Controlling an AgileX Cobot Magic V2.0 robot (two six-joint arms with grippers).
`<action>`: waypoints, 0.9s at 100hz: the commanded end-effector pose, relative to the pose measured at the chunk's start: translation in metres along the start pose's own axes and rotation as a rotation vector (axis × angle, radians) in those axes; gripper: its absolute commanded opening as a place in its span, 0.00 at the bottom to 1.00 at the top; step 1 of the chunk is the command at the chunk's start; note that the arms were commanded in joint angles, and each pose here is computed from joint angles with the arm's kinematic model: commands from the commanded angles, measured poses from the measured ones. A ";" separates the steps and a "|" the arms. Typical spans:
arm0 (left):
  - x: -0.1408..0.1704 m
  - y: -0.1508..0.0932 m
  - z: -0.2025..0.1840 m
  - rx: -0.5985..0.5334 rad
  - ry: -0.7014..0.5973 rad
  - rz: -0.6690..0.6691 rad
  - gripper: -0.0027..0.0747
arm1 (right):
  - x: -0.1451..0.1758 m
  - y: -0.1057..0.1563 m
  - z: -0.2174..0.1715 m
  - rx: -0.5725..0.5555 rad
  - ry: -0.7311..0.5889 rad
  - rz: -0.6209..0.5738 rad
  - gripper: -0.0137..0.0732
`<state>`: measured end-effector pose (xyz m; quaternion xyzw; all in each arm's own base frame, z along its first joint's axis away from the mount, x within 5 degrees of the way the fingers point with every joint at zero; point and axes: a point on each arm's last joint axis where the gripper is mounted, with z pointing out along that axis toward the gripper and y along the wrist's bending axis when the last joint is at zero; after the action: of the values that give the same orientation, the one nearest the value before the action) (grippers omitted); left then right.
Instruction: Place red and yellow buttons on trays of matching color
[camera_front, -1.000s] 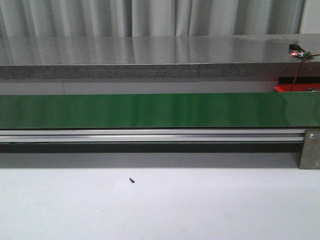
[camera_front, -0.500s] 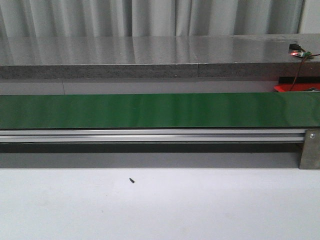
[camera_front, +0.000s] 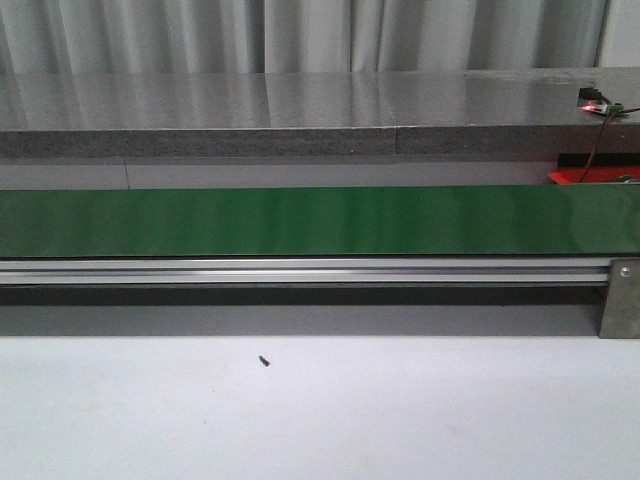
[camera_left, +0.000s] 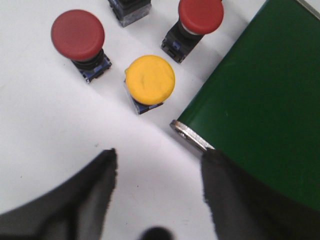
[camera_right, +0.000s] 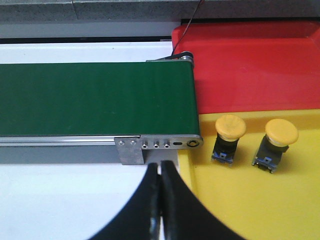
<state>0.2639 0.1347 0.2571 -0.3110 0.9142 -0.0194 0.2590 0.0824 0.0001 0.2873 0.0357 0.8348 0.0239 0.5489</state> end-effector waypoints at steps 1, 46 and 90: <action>-0.021 -0.006 -0.013 0.025 -0.097 -0.001 0.83 | -0.014 0.000 -0.003 0.001 -0.094 -0.019 0.08; -0.059 -0.007 0.032 0.010 0.036 -0.028 0.83 | -0.014 0.000 -0.003 0.001 -0.094 -0.019 0.08; -0.066 -0.002 0.064 -0.018 0.097 -0.071 0.83 | -0.014 0.000 -0.003 0.001 -0.094 -0.019 0.08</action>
<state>0.3385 0.1768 0.2103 -0.3372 0.9250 -0.0373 0.1712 0.0824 0.0001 0.2873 0.0357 0.8348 0.0239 0.5489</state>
